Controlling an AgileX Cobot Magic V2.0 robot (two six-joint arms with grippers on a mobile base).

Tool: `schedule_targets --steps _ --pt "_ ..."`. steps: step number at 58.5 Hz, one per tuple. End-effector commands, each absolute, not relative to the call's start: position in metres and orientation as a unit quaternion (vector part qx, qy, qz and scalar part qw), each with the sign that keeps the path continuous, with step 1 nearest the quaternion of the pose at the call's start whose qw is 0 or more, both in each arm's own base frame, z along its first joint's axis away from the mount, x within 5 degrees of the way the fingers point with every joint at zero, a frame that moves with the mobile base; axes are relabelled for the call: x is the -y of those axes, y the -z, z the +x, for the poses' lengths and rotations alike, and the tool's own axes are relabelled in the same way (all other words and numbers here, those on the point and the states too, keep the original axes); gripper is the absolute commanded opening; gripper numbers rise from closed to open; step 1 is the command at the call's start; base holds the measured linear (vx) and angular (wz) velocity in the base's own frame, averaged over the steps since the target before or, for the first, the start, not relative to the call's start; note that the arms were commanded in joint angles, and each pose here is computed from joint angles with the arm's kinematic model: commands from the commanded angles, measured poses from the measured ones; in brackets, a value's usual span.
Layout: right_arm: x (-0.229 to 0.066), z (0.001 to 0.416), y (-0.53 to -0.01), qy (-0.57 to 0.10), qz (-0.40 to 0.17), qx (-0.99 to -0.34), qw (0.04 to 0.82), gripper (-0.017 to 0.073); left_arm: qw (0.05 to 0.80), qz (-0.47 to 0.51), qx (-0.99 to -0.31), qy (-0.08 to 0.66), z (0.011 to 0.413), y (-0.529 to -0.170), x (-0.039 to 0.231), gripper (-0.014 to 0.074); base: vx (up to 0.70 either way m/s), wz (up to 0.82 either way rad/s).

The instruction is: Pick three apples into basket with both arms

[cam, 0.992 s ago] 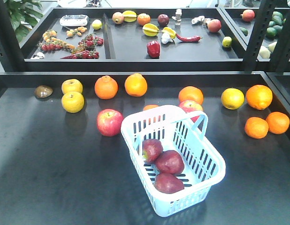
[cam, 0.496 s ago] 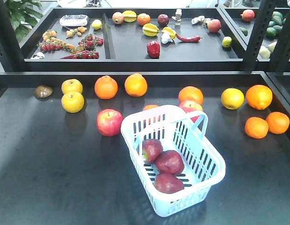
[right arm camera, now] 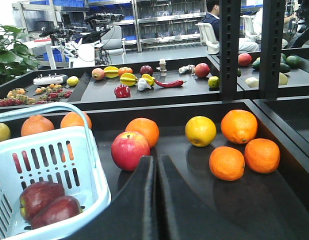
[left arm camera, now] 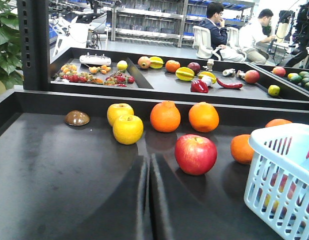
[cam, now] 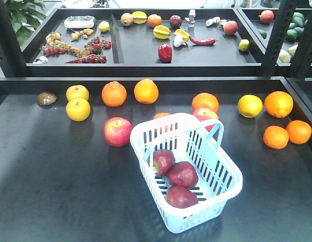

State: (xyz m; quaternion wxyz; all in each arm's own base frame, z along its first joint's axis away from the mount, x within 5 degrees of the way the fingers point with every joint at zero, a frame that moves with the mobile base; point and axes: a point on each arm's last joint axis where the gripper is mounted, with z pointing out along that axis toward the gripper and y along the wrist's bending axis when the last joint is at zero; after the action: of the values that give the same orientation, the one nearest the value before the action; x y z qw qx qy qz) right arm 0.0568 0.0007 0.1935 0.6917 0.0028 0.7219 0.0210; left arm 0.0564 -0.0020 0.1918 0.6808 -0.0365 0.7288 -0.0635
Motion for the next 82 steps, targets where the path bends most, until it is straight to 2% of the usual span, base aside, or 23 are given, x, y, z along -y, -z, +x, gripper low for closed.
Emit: schedule_targets --steps 1,82 --pt "-0.0018 0.0564 -0.1971 -0.021 -0.006 -0.696 0.718 -0.0006 0.718 -0.037 -0.691 0.074 0.0544 -0.2075 0.0024 -0.0006 0.0 0.0" --pt "-0.0018 0.0564 -0.1971 -0.021 -0.006 -0.696 0.718 -0.0006 0.718 -0.037 -0.691 0.074 0.0544 -0.2075 0.0024 -0.0006 0.0 0.0"
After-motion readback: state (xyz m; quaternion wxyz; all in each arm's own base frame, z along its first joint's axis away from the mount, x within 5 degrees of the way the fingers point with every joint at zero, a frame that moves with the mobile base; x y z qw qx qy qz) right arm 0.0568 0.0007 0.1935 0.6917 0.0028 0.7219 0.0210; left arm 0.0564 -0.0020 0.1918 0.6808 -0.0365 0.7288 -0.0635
